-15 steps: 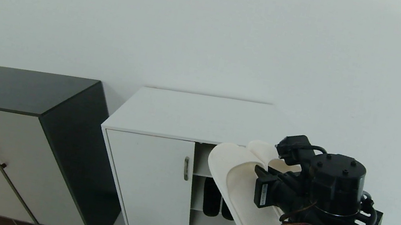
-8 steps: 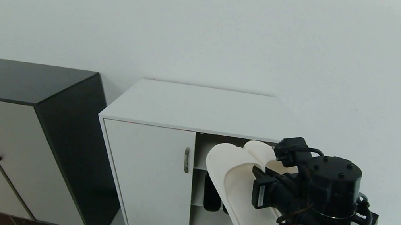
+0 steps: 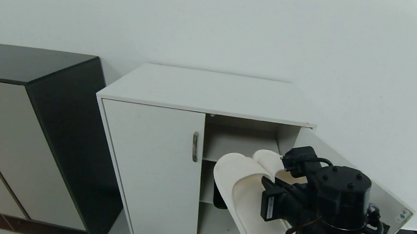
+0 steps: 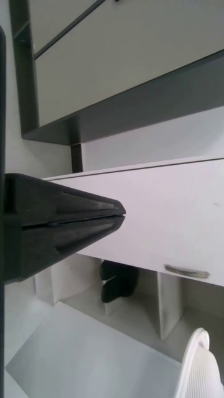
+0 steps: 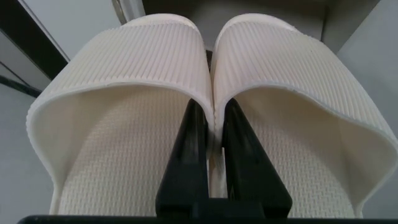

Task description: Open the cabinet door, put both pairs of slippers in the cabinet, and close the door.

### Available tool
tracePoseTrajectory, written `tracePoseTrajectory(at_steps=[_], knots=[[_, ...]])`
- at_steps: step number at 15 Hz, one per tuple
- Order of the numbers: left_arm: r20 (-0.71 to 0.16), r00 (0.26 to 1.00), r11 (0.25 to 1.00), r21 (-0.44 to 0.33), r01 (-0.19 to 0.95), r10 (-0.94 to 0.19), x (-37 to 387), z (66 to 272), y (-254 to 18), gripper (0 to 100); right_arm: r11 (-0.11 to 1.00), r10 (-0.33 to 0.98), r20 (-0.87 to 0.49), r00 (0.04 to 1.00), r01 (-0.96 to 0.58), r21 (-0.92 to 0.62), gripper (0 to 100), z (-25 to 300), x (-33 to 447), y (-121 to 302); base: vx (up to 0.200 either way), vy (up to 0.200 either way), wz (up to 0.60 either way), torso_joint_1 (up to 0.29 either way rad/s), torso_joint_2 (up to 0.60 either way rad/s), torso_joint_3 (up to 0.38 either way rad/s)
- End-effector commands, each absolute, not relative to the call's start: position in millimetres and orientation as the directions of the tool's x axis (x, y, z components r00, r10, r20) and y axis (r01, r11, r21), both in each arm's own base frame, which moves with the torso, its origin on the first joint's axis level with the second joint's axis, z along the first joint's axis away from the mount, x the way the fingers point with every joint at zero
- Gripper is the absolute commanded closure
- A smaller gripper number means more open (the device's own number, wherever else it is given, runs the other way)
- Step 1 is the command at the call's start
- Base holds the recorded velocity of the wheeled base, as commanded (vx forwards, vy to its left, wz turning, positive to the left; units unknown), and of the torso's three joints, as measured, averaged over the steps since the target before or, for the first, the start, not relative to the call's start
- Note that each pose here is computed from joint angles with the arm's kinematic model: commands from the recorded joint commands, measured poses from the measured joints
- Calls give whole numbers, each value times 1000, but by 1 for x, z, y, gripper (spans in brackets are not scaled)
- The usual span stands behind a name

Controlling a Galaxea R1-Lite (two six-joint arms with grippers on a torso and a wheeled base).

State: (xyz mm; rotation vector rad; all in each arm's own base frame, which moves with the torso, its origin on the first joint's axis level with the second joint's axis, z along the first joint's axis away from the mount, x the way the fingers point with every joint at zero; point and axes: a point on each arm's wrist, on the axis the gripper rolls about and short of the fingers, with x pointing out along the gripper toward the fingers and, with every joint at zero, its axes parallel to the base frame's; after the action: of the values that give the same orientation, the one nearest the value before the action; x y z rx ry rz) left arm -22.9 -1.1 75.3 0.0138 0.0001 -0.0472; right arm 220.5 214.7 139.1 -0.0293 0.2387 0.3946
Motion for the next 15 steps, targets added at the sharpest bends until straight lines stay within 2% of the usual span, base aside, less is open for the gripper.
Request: tracePoseTrajectory(at_steps=[1,8,15], knots=[[-2,999,999,14,48,-48,-23,75,-1,100,923,377,-241,894,-385,15,100,137,221,215,0,0,0,-193,505,315],[-2,999,999,14,48,-48,-23,75,-1,100,923,373,-253,893,-386,-1,100,132,221,216,0,0,0,-166,485,322],[-2,999,999,14,48,-48,-23,75,-1,100,922,372,-256,892,-387,-6,100,130,221,215,0,0,0,-105,461,348]])
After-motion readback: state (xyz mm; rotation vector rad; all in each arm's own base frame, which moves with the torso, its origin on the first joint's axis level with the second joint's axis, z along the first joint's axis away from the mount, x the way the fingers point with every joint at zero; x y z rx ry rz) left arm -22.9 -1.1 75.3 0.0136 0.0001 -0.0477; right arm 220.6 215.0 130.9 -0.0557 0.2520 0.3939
